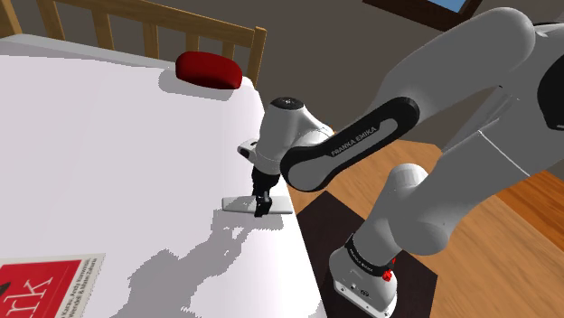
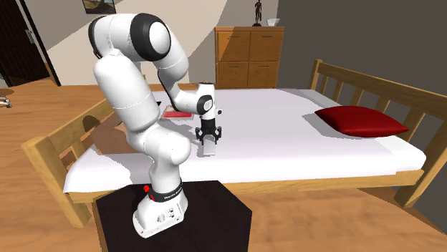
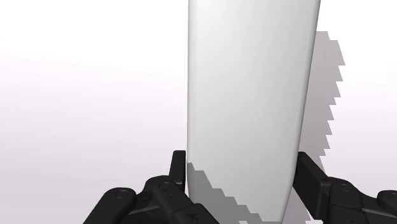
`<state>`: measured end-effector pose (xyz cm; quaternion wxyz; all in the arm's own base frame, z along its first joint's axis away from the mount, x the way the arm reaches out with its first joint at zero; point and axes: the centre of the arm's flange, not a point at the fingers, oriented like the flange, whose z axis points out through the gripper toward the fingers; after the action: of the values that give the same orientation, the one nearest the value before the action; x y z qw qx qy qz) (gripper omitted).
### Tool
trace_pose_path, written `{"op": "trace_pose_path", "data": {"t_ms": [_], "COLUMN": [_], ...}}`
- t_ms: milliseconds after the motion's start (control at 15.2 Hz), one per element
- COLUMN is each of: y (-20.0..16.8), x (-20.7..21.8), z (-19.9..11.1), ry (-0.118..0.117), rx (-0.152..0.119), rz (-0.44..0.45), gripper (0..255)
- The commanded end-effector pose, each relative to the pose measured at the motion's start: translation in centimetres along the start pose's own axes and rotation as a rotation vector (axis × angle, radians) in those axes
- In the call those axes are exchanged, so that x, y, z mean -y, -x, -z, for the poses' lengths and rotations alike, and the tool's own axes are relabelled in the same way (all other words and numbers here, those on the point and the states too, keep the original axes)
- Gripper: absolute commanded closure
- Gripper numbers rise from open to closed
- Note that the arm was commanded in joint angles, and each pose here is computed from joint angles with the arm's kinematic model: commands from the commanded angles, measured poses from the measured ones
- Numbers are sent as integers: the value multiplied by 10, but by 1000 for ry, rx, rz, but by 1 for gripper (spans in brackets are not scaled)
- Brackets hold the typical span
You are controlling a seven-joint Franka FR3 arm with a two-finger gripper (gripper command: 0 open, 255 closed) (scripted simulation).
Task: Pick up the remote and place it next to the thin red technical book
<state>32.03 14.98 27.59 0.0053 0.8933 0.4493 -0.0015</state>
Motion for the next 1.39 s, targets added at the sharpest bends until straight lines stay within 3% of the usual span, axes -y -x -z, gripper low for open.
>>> {"op": "trace_pose_path", "data": {"t_ms": [0,792,1320], "y": [-1,0,-93], "x": [1,0,51], "z": [11,69,72], "ry": [0,0,0], "rx": [0,0,0], "rz": [0,0,0], "gripper": [255,255,255]}}
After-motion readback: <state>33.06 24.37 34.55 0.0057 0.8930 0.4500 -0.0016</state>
